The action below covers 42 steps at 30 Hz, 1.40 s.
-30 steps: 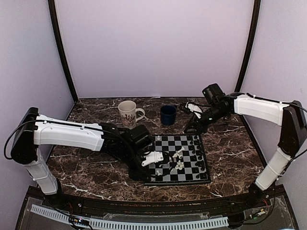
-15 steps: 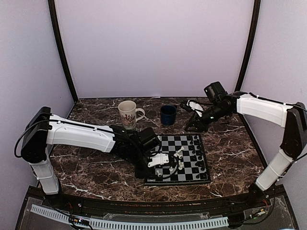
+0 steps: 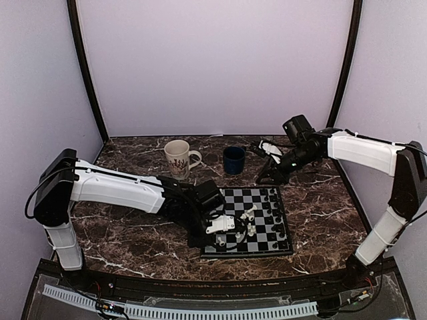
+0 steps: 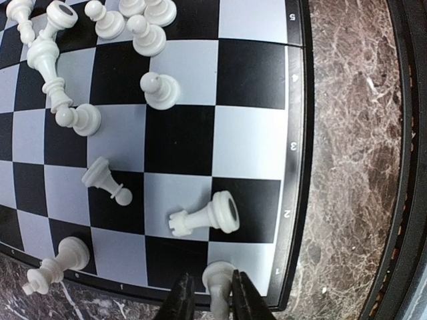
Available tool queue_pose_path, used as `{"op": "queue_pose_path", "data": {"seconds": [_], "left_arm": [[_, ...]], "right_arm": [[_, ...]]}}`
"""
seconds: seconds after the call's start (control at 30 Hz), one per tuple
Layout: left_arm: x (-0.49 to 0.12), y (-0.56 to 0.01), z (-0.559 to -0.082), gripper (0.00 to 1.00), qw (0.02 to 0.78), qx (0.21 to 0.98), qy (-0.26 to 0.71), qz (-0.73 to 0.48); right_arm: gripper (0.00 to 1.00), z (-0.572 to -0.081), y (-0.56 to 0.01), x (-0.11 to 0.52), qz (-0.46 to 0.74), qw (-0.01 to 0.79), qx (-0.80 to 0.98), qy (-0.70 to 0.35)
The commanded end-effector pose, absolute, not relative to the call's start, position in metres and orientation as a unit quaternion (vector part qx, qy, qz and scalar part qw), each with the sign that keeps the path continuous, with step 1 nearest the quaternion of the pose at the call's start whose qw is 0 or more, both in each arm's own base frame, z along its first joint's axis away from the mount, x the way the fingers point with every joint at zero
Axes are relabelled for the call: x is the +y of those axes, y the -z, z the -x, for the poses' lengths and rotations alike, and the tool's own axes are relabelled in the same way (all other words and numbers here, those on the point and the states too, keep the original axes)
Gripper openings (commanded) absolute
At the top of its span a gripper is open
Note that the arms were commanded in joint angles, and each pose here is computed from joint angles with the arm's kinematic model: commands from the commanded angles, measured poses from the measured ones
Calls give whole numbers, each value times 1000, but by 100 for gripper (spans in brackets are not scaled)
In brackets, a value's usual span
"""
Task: Set up the chess pieces on the board
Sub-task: Move the knight to g1.
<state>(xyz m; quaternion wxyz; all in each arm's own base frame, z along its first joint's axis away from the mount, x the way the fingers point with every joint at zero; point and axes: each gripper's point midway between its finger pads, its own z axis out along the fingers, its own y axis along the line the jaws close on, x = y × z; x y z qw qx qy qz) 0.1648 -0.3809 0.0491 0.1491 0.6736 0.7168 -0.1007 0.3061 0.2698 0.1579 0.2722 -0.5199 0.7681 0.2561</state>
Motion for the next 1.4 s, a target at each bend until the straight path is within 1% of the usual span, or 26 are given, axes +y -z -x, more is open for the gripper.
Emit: {"op": "queue_pose_path", "data": {"seconds": [0.0, 0.53, 0.83, 0.93, 1.0, 1.2, 1.37], "left_arm": [[-385, -52, -174, 22, 164, 715, 82, -675], [-389, -56, -186, 21, 190, 715, 67, -669], [-395, -58, -186, 21, 192, 713, 78, -669], [-395, -61, -186, 24, 195, 714, 80, -667], [-396, -68, -186, 28, 202, 714, 85, -664], [-395, -117, -189, 41, 256, 712, 101, -646], [-386, -155, -196, 42, 309, 721, 120, -609]], "right_arm": [[31, -304, -154, 272, 523, 267, 765, -264], [31, -303, -152, 273, 523, 263, 766, -265], [31, -302, -152, 273, 523, 262, 766, -266], [31, -302, -152, 273, 523, 261, 765, -268], [31, -302, -153, 273, 522, 261, 766, -269], [32, -304, -169, 272, 521, 272, 765, -262], [33, -291, -191, 271, 523, 271, 761, -273]]}}
